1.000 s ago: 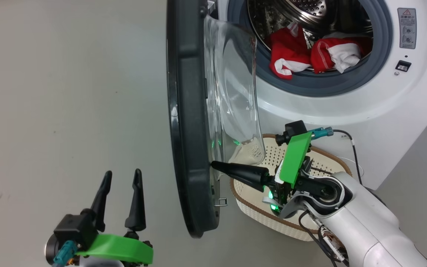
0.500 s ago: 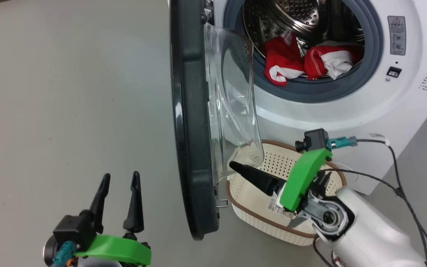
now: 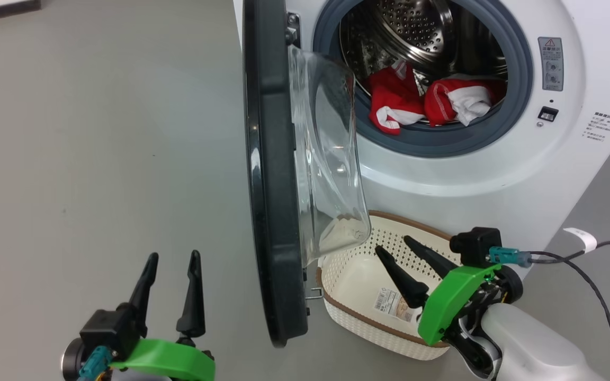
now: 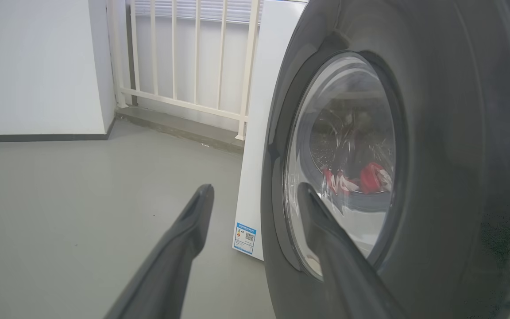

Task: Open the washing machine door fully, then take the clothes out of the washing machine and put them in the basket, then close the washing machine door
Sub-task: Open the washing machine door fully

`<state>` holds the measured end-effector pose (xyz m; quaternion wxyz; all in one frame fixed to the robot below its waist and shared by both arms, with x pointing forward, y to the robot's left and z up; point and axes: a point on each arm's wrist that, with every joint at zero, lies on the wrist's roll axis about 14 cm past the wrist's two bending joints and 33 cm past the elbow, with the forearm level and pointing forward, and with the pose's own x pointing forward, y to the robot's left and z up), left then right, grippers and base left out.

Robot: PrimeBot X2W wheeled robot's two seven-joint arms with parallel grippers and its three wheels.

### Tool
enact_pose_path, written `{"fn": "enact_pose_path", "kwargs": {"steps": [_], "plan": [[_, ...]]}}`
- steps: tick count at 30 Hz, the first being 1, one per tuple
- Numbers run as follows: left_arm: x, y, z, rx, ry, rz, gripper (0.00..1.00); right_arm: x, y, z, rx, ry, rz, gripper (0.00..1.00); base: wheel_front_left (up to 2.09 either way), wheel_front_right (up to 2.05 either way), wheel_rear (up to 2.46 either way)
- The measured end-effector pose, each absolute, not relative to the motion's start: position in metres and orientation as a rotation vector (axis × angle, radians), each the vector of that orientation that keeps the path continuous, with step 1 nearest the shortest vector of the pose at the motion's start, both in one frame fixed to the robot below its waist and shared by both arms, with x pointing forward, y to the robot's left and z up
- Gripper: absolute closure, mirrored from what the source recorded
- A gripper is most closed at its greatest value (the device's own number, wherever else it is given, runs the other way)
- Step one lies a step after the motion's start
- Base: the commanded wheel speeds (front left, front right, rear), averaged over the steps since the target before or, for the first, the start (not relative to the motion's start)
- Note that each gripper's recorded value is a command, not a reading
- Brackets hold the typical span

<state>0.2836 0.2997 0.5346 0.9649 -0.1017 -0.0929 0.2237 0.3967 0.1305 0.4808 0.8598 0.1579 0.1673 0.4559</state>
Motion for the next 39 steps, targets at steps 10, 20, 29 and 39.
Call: {"fn": "enact_pose_path", "kwargs": {"steps": [10,20,29,39], "plan": [[0.282,0.293,0.530,-0.212,-0.179,0.434,0.00,0.438,0.107,0.523,0.252,0.089,0.815,0.00,0.00,0.00,0.00],[0.282,0.289,0.530,-0.212,-0.178,0.424,0.00,0.421,0.063,0.513,0.178,-0.008,0.700,0.00,0.00,0.00,0.00],[0.283,0.289,0.532,-0.209,-0.182,0.423,0.00,0.414,0.051,0.518,0.205,-0.038,0.677,0.00,0.00,0.00,0.00],[0.286,0.288,0.531,-0.202,-0.176,0.419,0.00,0.413,0.049,0.516,0.210,-0.035,0.675,0.00,0.00,0.00,0.00]]}}
